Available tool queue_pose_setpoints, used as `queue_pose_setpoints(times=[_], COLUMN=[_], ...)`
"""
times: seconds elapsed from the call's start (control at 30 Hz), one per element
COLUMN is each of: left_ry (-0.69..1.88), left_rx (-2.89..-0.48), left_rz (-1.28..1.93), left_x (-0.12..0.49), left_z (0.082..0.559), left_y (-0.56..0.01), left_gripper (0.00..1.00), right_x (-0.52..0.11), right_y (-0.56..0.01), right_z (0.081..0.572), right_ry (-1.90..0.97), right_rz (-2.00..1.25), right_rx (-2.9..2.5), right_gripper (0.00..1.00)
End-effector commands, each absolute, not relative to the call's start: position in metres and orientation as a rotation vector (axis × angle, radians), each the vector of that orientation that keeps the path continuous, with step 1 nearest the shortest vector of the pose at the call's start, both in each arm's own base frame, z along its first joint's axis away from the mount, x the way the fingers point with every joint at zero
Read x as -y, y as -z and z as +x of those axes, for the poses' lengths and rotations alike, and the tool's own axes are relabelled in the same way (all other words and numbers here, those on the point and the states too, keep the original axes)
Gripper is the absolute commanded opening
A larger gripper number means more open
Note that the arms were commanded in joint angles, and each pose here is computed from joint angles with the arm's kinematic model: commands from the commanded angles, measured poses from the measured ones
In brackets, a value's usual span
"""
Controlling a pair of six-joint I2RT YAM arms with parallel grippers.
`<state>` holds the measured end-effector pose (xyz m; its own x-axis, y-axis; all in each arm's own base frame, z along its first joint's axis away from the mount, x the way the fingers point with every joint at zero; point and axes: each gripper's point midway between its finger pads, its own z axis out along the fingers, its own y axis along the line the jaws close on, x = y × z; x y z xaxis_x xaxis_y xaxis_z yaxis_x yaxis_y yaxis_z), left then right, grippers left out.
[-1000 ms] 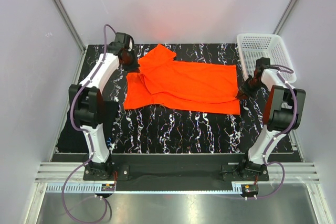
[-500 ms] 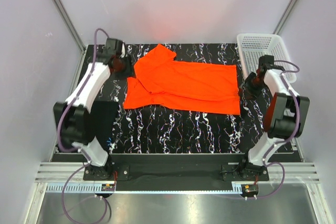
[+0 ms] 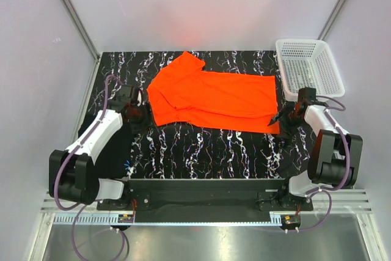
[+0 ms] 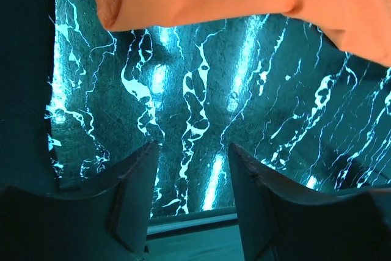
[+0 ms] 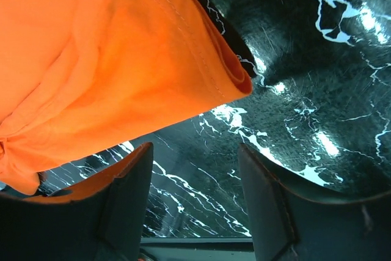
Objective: Fold and stack the t-shirts
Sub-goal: Fold the tshirt
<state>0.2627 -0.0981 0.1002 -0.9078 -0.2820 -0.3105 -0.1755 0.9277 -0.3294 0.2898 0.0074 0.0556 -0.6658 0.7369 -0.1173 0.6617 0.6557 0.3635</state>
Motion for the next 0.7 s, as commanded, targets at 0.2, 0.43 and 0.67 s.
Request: queue_pose_setpoints(times=[0.2,0.43,0.67], left_ry=[0.352,0.269,0.243], left_rx=[-2.642,-2.624,-2.642], left_rz=[-0.509,-0.598,-0.629], left_x=[0.084,0.066,0.064], left_z=[0.304,0.310,0.315], left_y=[-0.087,-0.078,-0.064], left_gripper=[0.60,0.60,0.60], right_x=[-0.005,0.002,0.007], right_y=[-0.056,-0.051,-0.044], right_z=[0.303,0.306,0.308], right_ry=[-0.479,-0.473,-0.469], right_rz=[1.142,1.154,1.166], right_rx=[-2.541,-2.540,-2.543], right_gripper=[0.67,0.67,0.68])
